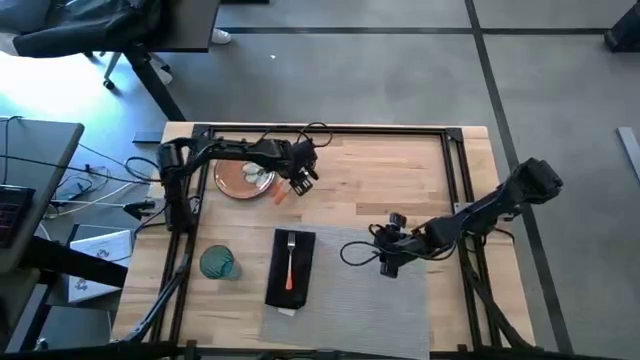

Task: Set table place
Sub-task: Put the orange spoon on the gray mat

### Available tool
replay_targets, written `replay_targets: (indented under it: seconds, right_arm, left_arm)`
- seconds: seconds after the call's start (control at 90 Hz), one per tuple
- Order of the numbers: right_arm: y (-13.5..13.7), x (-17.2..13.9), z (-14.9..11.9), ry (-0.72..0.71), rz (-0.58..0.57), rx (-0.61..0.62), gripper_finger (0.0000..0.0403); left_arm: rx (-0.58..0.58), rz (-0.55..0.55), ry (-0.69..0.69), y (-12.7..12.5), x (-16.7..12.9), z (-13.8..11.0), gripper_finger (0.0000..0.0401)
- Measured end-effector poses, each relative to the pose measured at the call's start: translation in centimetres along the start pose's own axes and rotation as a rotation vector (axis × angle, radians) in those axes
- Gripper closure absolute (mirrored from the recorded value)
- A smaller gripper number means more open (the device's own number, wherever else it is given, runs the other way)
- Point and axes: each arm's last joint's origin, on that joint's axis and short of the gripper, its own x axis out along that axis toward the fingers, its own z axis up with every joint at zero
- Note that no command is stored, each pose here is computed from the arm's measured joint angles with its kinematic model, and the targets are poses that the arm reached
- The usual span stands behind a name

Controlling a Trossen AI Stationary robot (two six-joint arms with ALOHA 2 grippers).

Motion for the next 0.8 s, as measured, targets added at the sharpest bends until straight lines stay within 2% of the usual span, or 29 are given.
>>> replay_targets:
  seconds: [0.122,0.211,0.289,0.411,0.467,0.611,0.8]
  right_arm:
    - [0.0,0.0,0.0,-0.002,-0.003,0.0,0.021]
    - [-0.1,0.0,0.0,0.0,-0.01,-0.002,0.021]
    - [-0.1,0.0,0.0,-0.003,-0.017,-0.002,0.021]
    - [-0.1,0.0,-0.1,0.001,-0.016,-0.001,0.021]
    - [-0.1,0.0,-0.2,0.013,-0.019,-0.004,0.021]
    - [-0.2,-0.7,-0.8,0.076,-0.006,0.012,0.021]
    - [-0.6,-3.9,-1.2,0.064,0.018,0.023,0.021]
  left_arm:
    - [-0.006,-0.042,0.013,-0.1,0.9,0.1,0.0234]
    - [-0.005,-0.042,0.016,-0.1,1.0,0.1,0.0251]
    - [-0.005,-0.043,0.012,-0.1,0.9,0.1,0.0286]
    - [0.004,-0.045,0.012,-0.3,0.6,0.1,0.0373]
    - [0.011,-0.049,0.002,-0.7,0.3,0.2,0.0391]
    - [0.006,-0.091,-0.061,-2.9,-2.2,0.7,0.0396]
    - [-0.02,-0.189,-0.244,-7.4,-8.5,1.8,0.0399]
